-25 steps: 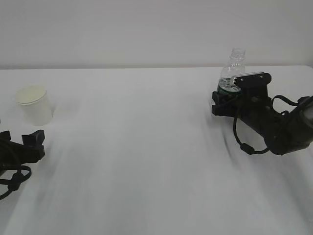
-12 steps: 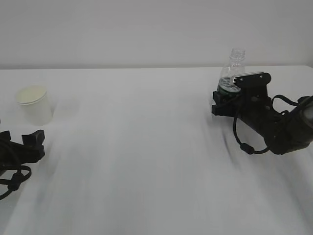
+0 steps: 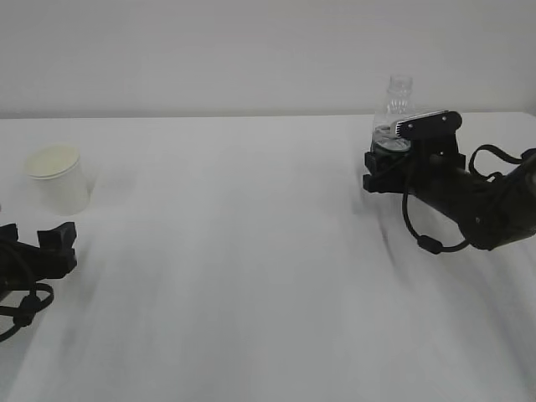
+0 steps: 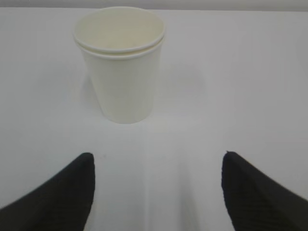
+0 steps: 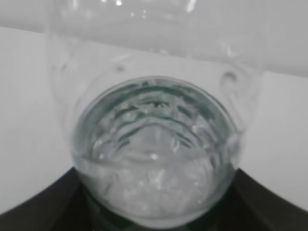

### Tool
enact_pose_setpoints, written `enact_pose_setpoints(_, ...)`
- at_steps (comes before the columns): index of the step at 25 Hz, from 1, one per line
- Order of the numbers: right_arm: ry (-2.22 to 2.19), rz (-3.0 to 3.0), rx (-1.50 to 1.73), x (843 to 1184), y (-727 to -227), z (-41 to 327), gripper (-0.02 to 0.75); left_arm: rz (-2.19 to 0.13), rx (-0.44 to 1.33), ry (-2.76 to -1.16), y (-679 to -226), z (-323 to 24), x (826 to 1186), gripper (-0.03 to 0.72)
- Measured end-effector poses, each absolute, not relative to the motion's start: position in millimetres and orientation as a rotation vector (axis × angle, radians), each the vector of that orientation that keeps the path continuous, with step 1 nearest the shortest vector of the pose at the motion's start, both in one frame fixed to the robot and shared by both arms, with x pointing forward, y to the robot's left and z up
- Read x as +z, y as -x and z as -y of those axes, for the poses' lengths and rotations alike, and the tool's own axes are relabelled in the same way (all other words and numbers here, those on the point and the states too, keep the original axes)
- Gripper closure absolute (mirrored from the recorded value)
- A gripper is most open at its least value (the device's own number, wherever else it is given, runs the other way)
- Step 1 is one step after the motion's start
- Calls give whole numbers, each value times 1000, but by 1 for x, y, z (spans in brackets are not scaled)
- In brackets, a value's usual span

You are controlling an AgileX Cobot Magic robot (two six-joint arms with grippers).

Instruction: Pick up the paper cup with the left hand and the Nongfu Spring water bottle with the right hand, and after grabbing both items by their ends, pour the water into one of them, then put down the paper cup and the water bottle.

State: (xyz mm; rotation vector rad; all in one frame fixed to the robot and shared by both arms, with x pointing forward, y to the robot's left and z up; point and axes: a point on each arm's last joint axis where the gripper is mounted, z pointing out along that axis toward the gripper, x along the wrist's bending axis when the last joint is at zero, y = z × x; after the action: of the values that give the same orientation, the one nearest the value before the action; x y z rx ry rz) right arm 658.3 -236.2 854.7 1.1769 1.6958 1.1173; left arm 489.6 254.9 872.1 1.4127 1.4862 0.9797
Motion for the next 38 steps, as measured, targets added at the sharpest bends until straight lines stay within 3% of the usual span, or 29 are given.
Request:
enact_pose_setpoints(18,-1123,-1730,1077,925,-649,237,271,-1496,986,-1405,-490,-256,872,99)
enact_pose_setpoints(38,-1170,-1649,1248,899,-581,241,274,-1499,988,-1403,-490,-256,872,100)
